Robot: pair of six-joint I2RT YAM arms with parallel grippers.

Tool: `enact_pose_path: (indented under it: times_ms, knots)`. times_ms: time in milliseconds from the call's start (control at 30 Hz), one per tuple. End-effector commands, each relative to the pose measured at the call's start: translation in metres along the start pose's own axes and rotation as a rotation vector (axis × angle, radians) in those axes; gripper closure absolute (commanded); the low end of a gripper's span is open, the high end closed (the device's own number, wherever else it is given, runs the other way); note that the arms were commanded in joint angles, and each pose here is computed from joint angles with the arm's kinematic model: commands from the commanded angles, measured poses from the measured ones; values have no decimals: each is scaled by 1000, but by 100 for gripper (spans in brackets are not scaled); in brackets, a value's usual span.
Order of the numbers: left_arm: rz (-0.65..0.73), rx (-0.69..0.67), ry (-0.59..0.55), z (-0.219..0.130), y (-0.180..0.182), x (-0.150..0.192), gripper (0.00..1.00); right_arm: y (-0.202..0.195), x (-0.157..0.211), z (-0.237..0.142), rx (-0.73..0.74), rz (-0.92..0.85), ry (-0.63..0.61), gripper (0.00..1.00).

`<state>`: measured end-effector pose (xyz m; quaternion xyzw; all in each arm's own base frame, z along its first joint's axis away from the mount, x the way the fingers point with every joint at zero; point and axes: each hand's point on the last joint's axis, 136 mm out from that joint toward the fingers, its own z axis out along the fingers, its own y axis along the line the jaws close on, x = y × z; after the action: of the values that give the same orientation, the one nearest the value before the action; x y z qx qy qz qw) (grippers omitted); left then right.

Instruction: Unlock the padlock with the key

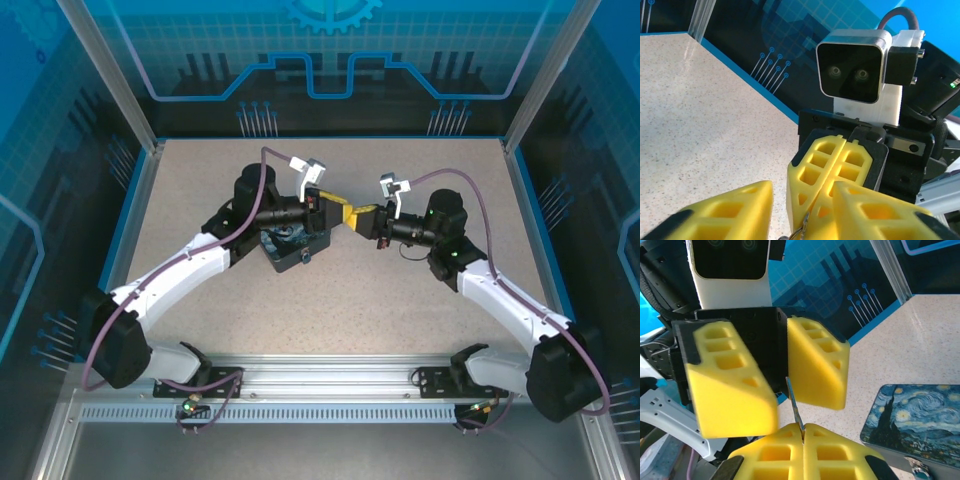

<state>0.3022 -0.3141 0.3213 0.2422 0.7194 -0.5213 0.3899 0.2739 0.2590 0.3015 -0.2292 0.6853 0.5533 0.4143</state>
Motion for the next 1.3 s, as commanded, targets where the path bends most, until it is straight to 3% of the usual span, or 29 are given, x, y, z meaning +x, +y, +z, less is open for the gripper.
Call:
enact_pose_path:
  times_ms: [0,133,300,367,600,833,967,1133,1267]
  knots:
    - [41,-38,-31,-12,-4,-6,55,0,-2,-4,35,-25,10,100]
    - [38,-112,-77,-27,4,-16,49,-12,13,-9,86,-3,39,100]
    - [8,-241,-98,-47,23,-13,27,-36,34,-20,189,37,84,100]
    - [-14,-351,-94,-57,40,-3,22,-47,41,-26,253,51,102,100]
    - [-120,-741,48,-93,91,68,19,-107,68,-59,579,145,146,100]
    - [-519,-1110,9,-157,149,143,2,-121,81,-67,636,165,155,100]
    - [-629,-1135,-44,-171,174,151,1,-124,86,-70,649,163,171,100]
    - [-706,-1005,-78,-144,202,145,1,-125,89,-74,660,164,165,100]
    - [-707,-993,-63,-127,219,140,1,-125,90,-79,667,169,160,100]
